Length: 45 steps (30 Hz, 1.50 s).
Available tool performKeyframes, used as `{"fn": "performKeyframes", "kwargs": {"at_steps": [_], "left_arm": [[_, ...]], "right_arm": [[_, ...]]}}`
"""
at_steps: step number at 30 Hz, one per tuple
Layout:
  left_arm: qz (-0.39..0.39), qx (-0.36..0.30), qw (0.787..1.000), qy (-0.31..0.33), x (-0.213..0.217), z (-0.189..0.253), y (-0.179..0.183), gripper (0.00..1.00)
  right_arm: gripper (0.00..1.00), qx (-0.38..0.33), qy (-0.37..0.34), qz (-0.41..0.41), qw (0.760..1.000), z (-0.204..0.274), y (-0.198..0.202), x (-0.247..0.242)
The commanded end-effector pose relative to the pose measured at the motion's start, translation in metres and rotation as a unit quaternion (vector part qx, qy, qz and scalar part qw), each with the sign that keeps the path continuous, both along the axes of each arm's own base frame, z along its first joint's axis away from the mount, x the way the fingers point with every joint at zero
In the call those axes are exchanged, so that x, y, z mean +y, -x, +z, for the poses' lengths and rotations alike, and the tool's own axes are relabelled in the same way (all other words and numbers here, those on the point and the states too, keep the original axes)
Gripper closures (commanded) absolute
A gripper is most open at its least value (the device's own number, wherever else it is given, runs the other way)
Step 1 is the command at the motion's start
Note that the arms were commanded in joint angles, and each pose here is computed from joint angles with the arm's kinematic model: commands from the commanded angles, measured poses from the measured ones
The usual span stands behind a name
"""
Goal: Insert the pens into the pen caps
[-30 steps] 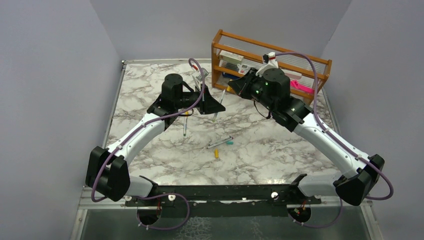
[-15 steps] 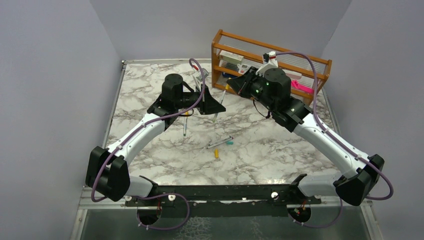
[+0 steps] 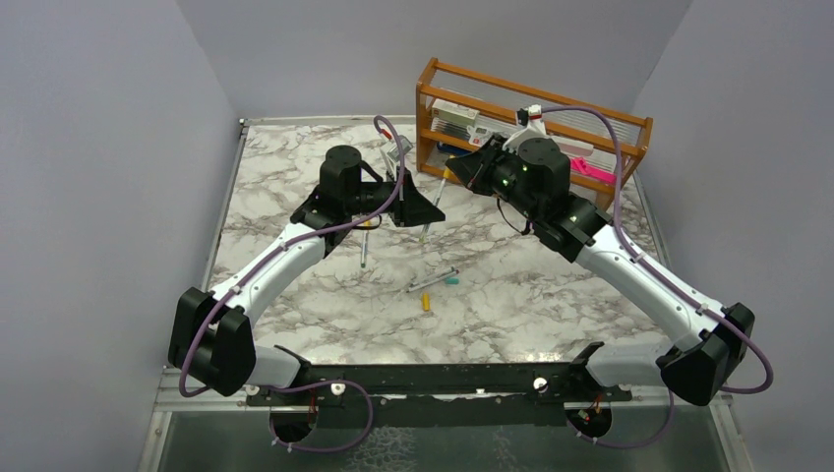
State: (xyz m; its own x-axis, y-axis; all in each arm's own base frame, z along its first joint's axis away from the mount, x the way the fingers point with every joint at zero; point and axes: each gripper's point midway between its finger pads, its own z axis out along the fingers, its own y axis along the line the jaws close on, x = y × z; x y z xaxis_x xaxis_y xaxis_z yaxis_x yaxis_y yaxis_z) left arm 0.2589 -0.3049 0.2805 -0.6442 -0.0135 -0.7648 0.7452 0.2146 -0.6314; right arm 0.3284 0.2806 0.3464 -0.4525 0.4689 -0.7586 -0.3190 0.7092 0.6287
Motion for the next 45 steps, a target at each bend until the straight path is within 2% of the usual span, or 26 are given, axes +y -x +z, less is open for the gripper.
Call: {"fn": "performKeyframes", "kwargs": {"at_steps": [1,31,45], "left_arm": [[-0.012,-0.029,0.999,0.017,-0.003,0.017,0.001,1.00],[0.014,-0.021,1.000,0.015,-0.006,0.012,-0.013,1.00],[0.053,-0.070,0.995,0.052,-0.013,0.061,-0.042,1.00]], "right_arm": [[0.99,-0.009,-0.008,0.015,1.000,0.008,0.008,0.000],[0.99,0.013,-0.019,0.065,0.998,-0.009,0.027,0.009],[0.99,0.064,0.019,0.141,0.988,-0.053,0.054,0.026]]}}
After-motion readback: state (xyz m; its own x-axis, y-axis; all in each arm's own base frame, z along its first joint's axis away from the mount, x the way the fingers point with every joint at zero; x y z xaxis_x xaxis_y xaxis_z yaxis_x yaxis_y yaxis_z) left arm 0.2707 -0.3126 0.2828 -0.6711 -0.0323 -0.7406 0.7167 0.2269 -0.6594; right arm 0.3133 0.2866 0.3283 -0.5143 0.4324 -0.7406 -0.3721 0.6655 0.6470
